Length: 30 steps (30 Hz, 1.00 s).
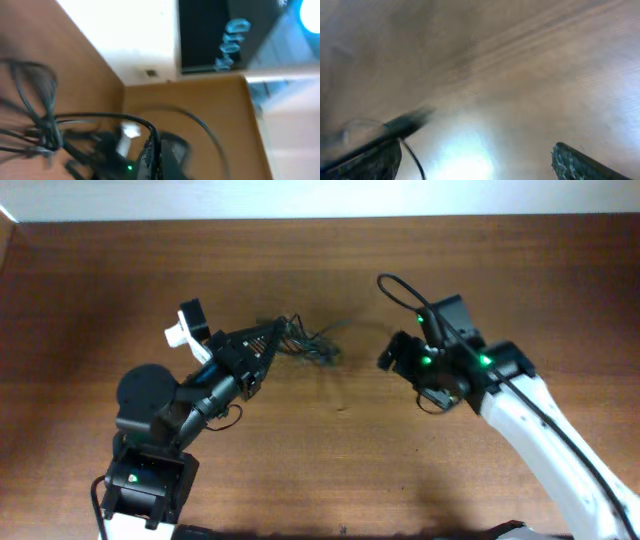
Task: Untangle cables
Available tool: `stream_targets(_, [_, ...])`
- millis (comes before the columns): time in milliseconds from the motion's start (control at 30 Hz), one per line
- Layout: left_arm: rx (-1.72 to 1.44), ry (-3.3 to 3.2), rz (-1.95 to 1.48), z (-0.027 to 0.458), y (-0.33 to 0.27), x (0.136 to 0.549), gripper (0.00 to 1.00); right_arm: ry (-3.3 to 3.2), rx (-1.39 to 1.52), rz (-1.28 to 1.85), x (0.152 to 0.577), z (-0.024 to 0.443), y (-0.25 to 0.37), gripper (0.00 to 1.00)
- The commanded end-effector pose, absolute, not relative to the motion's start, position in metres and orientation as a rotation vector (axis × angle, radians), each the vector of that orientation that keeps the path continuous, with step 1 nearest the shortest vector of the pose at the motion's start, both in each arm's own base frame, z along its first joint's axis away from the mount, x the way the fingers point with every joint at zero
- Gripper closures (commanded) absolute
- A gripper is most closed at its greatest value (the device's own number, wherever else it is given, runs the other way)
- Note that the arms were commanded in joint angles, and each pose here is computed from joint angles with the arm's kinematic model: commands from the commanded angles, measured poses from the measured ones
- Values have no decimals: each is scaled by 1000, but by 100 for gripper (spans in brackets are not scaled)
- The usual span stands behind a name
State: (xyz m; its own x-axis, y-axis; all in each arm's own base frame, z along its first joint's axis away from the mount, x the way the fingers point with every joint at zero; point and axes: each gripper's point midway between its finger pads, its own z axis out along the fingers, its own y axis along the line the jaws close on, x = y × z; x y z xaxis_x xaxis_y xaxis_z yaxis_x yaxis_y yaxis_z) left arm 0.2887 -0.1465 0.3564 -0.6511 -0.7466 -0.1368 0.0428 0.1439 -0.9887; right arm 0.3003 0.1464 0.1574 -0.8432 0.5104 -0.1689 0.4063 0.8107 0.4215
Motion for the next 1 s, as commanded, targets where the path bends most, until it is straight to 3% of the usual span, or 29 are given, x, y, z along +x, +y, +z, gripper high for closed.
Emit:
stream_targets(0, [-863, 1797, -1428, 332, -125, 297, 100, 2634, 602, 618, 277, 203, 137, 5])
stream_targets(33, [-1112, 1940, -1350, 281, -120, 293, 100, 2588, 587, 648, 264, 221, 132, 6])
stream_targets(133, [-1524, 2156, -1177, 200, -124, 281, 100, 2520, 564, 693, 254, 241, 128, 7])
stream_targets(233, [-1616, 2261, -1000, 154, -129, 290, 97, 2529, 565, 688, 253, 240, 128, 7])
stream_targets(300, [-1688, 2345, -867, 113, -133, 296, 88, 2548, 571, 676, 250, 236, 127, 7])
stream_targets(400, [-1702, 2515, -839, 62, -154, 302, 23, 2553, 573, 673, 249, 236, 126, 7])
stream_targets(433, [-1676, 2554, -852, 54, -158, 302, 6, 2554, 573, 672, 249, 235, 126, 7])
stream_targets(467, [-1630, 2585, -855, 48, -161, 305, 1, 2557, 574, 669, 248, 235, 126, 7])
stream_targets(533, [-1372, 2623, -898, 53, -165, 317, 1, 2568, 579, 661, 247, 233, 125, 7])
stream_targets(600, [-1026, 2645, -913, 61, -168, 330, 15, 2578, 581, 655, 248, 230, 126, 7])
stream_targets(633, [-955, 2649, -881, 60, -166, 332, 39, 2590, 585, 648, 249, 227, 126, 7])
stream_targets(667, [-944, 2641, -833, 58, -161, 334, 57, 2601, 589, 642, 250, 224, 127, 7])
stream_targets(733, [-961, 2610, -750, 55, -150, 339, 50, 2647, 600, 624, 250, 214, 129, 7])
stream_targets(767, [-971, 2596, -707, 53, -145, 341, 54, 2670, 597, 620, 248, 210, 130, 7])
stream_targets(833, [-983, 2593, -667, 48, -140, 343, 72, 2711, 496, 615, 246, 205, 139, 7])
stream_targets(867, [-998, 2597, -622, 40, -136, 343, 71, 2737, 444, 605, 243, 201, 144, 7])
stream_targets(933, [-1008, 2574, -608, 38, -132, 349, 1, 2767, 413, 601, 240, 196, 151, 7])
stream_targets(967, [-997, 2516, -668, 49, -132, 363, 1, 2774, 407, 599, 240, 195, 153, 7])
